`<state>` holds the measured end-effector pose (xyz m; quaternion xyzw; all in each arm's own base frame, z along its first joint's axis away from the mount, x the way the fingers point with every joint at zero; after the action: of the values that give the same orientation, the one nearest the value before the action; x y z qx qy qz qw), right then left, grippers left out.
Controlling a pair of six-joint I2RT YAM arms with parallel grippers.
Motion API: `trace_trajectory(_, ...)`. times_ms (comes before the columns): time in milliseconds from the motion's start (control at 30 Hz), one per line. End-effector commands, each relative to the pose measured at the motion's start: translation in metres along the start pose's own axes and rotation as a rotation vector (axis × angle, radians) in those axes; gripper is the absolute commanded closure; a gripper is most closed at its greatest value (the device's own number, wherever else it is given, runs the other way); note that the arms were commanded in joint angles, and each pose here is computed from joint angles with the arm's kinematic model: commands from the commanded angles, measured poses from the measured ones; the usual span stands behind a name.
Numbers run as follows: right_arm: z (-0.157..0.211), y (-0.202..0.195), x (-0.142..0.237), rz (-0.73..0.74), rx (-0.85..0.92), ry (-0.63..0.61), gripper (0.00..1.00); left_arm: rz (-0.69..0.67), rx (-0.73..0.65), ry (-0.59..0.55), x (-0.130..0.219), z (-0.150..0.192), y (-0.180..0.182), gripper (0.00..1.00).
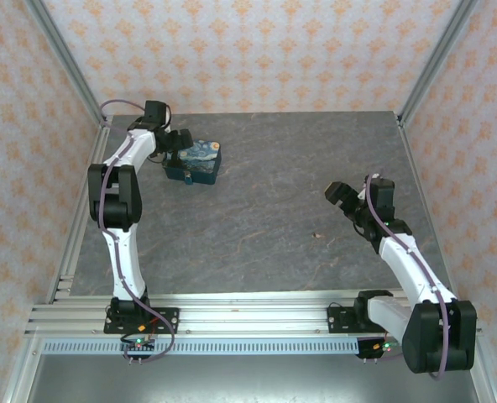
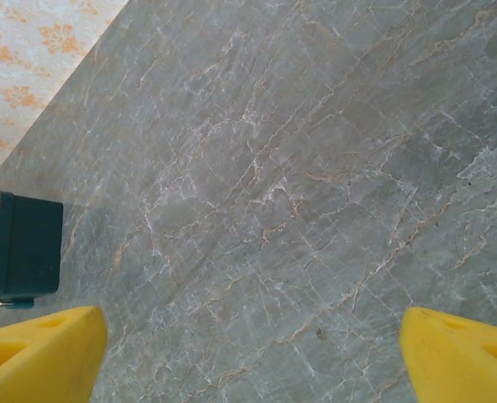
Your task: Unlock the padlock with the key
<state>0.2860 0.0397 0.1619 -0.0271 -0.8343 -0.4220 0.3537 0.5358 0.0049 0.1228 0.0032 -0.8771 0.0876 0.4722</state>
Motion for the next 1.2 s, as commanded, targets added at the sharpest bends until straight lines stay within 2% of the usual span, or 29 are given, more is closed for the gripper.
trace_trajectory(0,0.005,-0.003,0.0,0.001,-0.03,0.02,0.1,0.183,-0.033,0.002,0.014,-0.003,-0.036,0.04)
trace_trajectory(267,0.006,0.006,-0.017,-0.03,-0.042,0.065,0.14,0.349,-0.116,0.043,0.031,0.036,-0.099,0.04)
trace_trajectory(667,0.012,0.042,-0.051,-0.045,-0.01,0.125,0.15,0.434,-0.067,0.019,0.054,0.106,-0.169,0.04)
trace_trajectory(800,0.006,0.061,-0.075,-0.055,-0.032,0.14,0.16,0.355,0.026,-0.021,0.057,0.11,-0.164,0.03)
trace_trajectory(967,0.002,0.096,-0.115,-0.082,-0.071,0.185,0.19,0.228,0.142,-0.083,0.064,0.094,-0.143,0.02)
trace_trajectory(1167,0.014,0.123,-0.165,-0.106,-0.138,0.252,0.22,0.233,0.22,-0.064,0.055,0.077,-0.145,0.01)
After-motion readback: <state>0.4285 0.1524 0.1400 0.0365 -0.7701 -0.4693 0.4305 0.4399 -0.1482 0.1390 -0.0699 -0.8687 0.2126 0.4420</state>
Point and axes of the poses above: each hand's point on the last joint's axis, 136 mm out from that joint toward the fingers, its own x axis back along the fingers, its own y axis along the line the jaws close on, z = x × y, the point moved 4 cm from there along x, back along the fingers, and after that the axes turned 10 degrees about -x, right-handed, at the moved point
